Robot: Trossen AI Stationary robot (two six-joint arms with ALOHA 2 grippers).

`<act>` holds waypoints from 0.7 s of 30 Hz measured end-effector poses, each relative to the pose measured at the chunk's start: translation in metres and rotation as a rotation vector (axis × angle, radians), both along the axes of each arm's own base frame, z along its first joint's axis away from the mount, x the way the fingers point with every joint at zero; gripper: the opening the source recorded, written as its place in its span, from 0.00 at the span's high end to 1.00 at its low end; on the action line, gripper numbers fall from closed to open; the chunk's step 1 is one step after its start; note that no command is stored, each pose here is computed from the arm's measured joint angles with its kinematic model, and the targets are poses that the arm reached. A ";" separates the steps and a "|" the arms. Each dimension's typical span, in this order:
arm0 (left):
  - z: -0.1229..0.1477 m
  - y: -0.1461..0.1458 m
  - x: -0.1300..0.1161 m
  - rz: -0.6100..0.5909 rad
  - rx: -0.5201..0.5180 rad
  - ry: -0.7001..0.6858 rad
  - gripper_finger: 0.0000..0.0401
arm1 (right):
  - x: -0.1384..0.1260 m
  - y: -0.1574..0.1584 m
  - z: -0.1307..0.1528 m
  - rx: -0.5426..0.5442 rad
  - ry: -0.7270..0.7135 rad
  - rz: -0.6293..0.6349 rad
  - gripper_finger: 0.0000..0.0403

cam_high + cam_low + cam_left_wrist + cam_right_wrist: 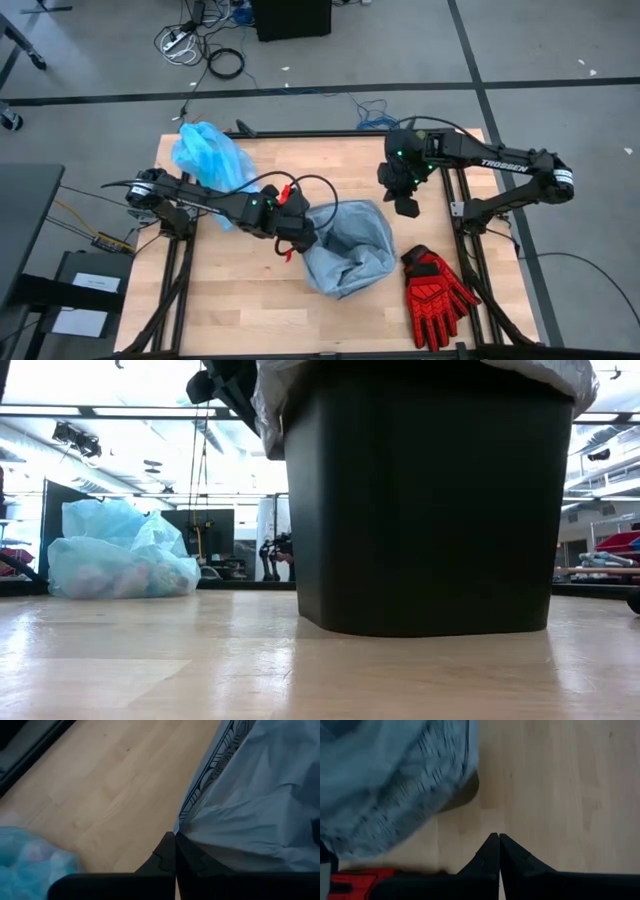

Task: Place trash/remove bag and relplace
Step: Put the gray trash bag into the trash bin

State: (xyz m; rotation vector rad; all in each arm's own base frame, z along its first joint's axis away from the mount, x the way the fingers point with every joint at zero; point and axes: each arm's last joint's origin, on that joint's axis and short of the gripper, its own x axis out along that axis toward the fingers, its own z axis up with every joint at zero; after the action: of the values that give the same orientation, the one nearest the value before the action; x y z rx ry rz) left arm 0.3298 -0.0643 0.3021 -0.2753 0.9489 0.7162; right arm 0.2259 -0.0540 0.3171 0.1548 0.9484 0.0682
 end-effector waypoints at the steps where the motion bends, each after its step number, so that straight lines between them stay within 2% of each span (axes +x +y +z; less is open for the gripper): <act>1: 0.000 0.000 0.000 -0.001 0.000 0.001 1.00 | -0.002 0.000 -0.002 -0.001 -0.003 0.001 1.00; 11: -0.001 -0.002 0.000 0.006 0.008 -0.010 0.97 | -0.023 0.007 -0.026 0.061 -0.075 -0.047 1.00; 21: -0.001 0.000 0.001 0.007 -0.007 -0.006 0.99 | -0.046 0.007 0.007 0.131 -0.412 -0.135 1.00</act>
State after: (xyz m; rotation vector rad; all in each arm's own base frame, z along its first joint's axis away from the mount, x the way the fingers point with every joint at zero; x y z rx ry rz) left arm 0.3306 -0.0647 0.3010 -0.2868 0.9450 0.7180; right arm 0.1795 -0.0467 0.3239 0.3124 0.5207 0.0356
